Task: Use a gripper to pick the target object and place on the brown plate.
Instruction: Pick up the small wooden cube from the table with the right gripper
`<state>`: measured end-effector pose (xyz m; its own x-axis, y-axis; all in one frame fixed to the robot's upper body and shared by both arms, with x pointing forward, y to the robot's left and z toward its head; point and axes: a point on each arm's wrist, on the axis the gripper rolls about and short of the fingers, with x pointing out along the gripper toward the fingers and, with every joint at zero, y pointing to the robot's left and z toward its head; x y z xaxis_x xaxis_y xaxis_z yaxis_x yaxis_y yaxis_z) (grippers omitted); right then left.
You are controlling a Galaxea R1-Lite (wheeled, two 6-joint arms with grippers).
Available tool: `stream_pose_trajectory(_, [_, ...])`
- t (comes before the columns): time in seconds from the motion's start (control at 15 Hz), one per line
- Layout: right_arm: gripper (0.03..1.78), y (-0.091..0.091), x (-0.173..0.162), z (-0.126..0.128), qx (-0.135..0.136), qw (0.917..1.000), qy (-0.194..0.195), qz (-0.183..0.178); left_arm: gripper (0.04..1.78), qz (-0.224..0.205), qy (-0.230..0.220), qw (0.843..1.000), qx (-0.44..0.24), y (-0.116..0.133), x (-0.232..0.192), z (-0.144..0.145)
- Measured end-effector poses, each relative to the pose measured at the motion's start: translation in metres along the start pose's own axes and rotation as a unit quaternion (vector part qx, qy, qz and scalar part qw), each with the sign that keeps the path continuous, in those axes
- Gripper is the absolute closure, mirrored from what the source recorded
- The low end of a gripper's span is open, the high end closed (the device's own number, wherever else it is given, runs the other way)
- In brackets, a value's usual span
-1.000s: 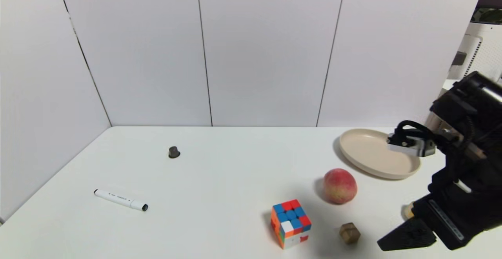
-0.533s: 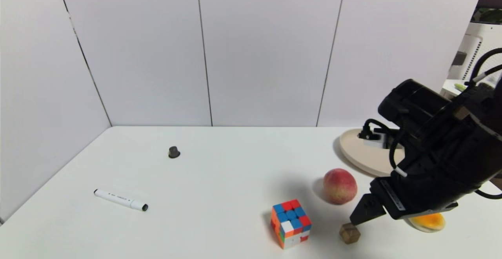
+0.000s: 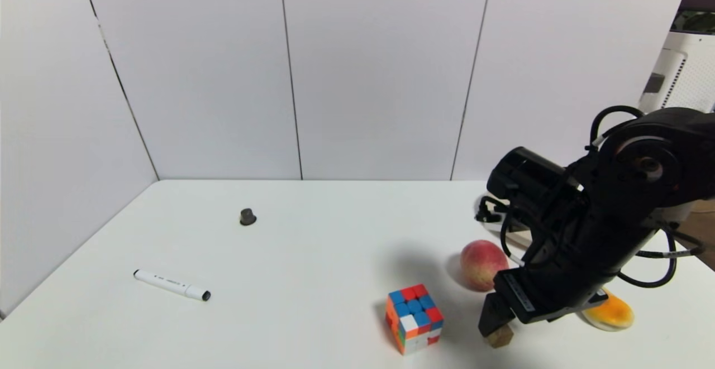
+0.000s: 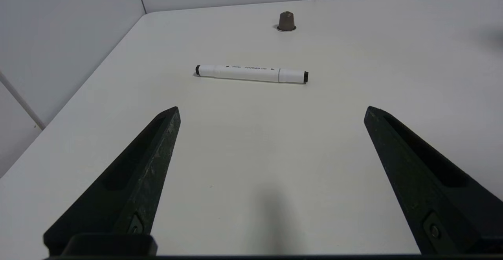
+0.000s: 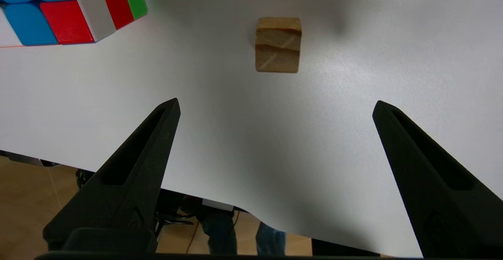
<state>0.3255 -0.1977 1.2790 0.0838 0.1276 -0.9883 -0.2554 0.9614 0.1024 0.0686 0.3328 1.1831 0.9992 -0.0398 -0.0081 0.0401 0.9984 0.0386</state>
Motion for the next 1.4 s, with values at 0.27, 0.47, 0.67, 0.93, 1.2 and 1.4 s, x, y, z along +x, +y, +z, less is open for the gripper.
stream_pose_trajectory(0.27, [0.12, -0.002, 0.016, 0.005, -0.029, 0.9995, 0.01, -0.006, 0.13, 0.0, 0.0, 1.0, 0.0, 0.0, 0.0, 0.0])
stream_pose_trajectory(0.47, [0.12, -0.001, 0.027, 0.006, -0.033, 0.9993, 0.008, -0.017, 0.13, 0.0, 0.0, 1.0, 0.0, 0.0, 0.0, 0.0])
stream_pose_trajectory(0.67, [0.12, 0.0, 0.032, 0.008, -0.03, 0.9992, 0.015, -0.021, 0.13, 0.0, 0.0, 1.0, 0.0, 0.0, 0.0, 0.0])
stream_pose_trajectory(0.93, [0.12, 0.001, 0.036, 0.012, -0.025, 0.9992, 0.011, -0.03, 0.13, 0.0, 0.0, 1.0, 0.0, 0.0, 0.0, 0.0])
stream_pose_trajectory(1.2, [0.11, 0.002, 0.04, 0.013, -0.019, 0.9991, 0.013, -0.036, 0.13, 0.0, 0.0, 1.0, 0.0, 0.0, 0.0, 0.0])
stream_pose_trajectory(1.4, [0.31, 0.002, 0.042, 0.014, -0.019, 0.999, 0.017, -0.037, 0.13, 0.0, 0.0, 1.0, 0.0, 0.0, 0.0, 0.0])
